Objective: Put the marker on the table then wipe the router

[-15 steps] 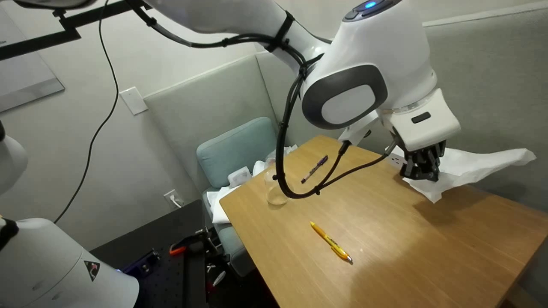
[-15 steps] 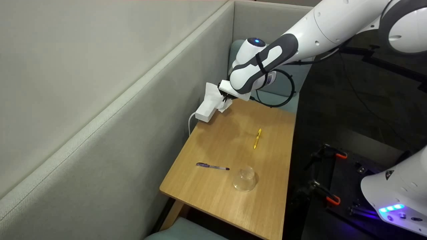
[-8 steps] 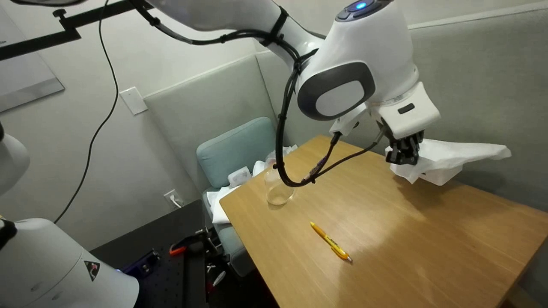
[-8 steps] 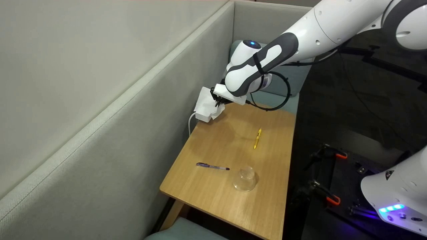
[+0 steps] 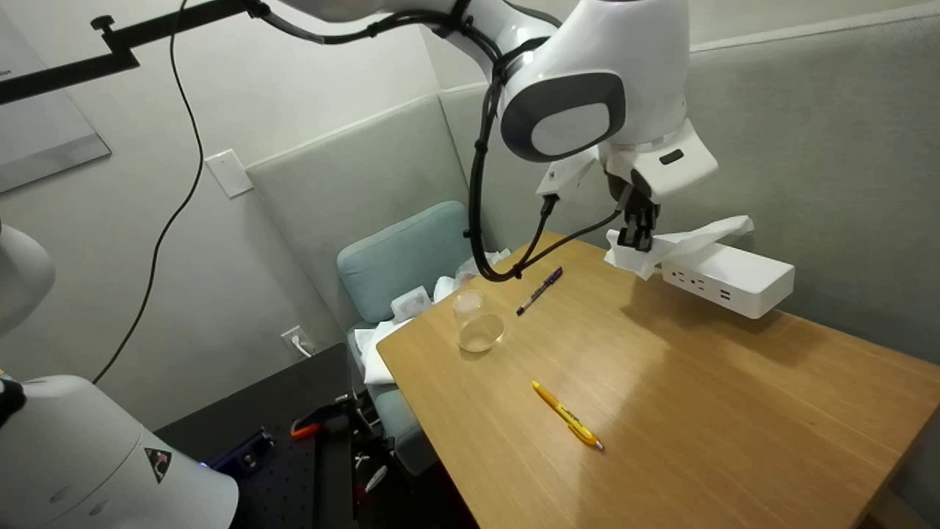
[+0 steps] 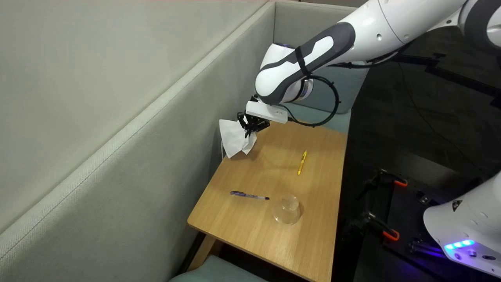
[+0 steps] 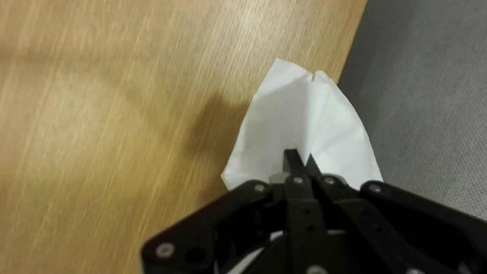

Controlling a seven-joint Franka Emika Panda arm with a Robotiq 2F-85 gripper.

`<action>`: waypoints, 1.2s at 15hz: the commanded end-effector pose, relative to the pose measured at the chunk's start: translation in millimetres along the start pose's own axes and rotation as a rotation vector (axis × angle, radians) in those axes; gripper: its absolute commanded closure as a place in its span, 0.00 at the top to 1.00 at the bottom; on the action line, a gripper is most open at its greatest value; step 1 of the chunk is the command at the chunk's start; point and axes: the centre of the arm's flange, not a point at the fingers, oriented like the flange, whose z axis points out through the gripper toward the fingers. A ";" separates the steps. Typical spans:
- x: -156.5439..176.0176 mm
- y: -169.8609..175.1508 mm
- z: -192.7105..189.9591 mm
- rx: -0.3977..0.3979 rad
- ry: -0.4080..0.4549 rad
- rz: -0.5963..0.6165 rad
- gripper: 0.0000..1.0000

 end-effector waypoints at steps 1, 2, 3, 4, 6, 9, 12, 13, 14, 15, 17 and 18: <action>-46.2 15.0 -49.0 -0.092 -0.049 -0.123 0.00; -58.6 21.5 -56.4 -0.121 -0.082 -0.170 0.00; -71.1 27.0 -62.2 -0.138 -0.118 -0.212 0.00; -82.1 32.6 -65.1 -0.163 -0.152 -0.253 0.00; -99.3 42.6 -62.5 -0.224 -0.196 -0.331 0.00; -110.6 63.8 -38.7 -0.277 -0.164 -0.391 0.00; -108.2 82.1 -6.7 -0.304 -0.100 -0.461 0.00; -104.7 86.7 4.6 -0.310 -0.077 -0.484 0.00; -100.4 90.2 15.3 -0.312 -0.054 -0.489 0.00; -96.3 92.7 24.4 -0.313 -0.035 -0.494 0.00; -93.2 96.8 35.6 -0.313 -0.011 -0.498 0.26; -92.3 98.9 39.2 -0.315 -0.003 -0.502 0.27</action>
